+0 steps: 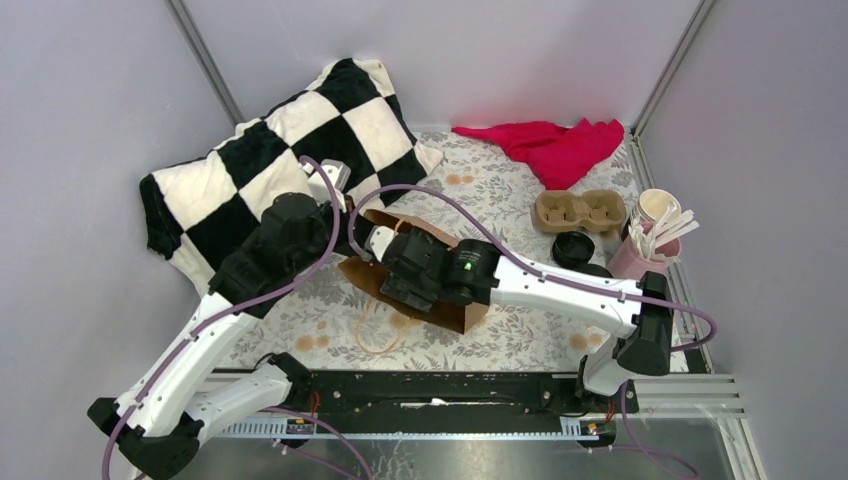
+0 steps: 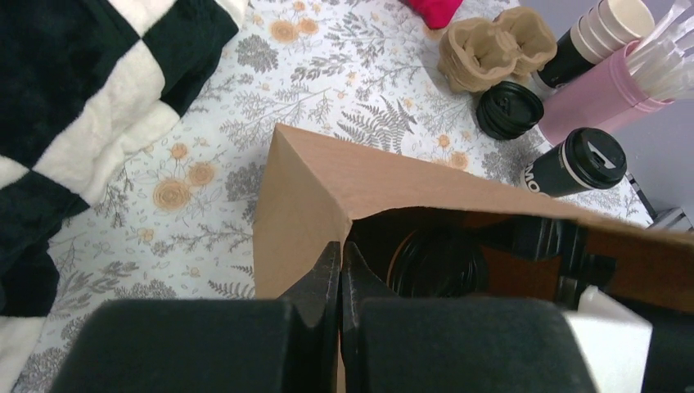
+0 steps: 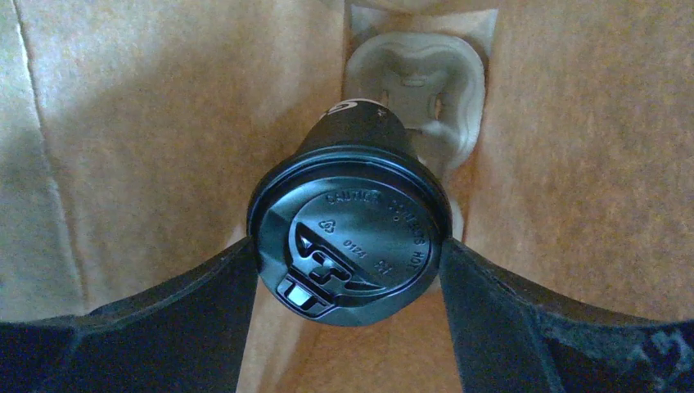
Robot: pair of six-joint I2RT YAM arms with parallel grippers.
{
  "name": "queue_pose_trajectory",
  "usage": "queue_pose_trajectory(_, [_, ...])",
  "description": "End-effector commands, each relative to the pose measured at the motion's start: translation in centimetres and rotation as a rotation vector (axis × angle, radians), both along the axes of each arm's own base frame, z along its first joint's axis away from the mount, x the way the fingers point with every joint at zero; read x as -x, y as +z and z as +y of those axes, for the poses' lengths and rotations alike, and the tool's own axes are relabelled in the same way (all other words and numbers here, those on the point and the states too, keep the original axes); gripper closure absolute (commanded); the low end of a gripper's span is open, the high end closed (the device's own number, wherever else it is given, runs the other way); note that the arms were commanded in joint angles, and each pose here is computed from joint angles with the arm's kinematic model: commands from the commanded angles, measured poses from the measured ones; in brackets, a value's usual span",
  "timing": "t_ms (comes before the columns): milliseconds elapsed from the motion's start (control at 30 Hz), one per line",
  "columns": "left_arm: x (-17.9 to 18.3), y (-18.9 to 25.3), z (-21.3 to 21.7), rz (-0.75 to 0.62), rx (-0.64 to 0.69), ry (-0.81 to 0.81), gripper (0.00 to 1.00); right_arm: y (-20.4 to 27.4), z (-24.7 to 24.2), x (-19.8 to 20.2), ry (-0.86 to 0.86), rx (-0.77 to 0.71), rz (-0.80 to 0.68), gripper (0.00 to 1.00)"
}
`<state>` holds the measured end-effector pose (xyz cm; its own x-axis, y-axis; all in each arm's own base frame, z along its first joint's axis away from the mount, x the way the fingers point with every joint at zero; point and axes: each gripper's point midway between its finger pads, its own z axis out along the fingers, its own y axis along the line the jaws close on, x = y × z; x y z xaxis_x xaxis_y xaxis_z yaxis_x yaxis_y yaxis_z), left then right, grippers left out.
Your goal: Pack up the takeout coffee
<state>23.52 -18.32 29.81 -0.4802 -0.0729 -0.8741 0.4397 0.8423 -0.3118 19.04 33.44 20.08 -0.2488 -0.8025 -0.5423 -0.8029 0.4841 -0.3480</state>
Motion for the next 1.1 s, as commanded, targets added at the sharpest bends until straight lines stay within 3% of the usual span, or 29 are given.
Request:
queue_pose_trajectory(0, [-1.6, 5.4, -0.7, -0.167, 0.073, 0.008, 1.00, 1.6, 0.5, 0.6, 0.109, -0.056, -0.063, 0.40])
queue_pose_trajectory(467, [-2.1, 6.7, -0.3, -0.191, 0.032, 0.019, 1.00, 3.0, -0.6, 0.7, 0.100, -0.103, -0.064, 0.41])
queue_pose_trajectory(867, [-2.4, 6.4, 0.3, -0.216, 0.013, 0.043, 1.00, 4.1, -1.9, -2.9, -0.001, 0.006, -0.261, 0.41])
queue_pose_trajectory(1067, [-2.4, 5.6, 0.7, -0.248, 0.024, 0.061, 1.00, 1.4, -2.6, -3.1, -0.004, 0.055, -0.272, 0.41])
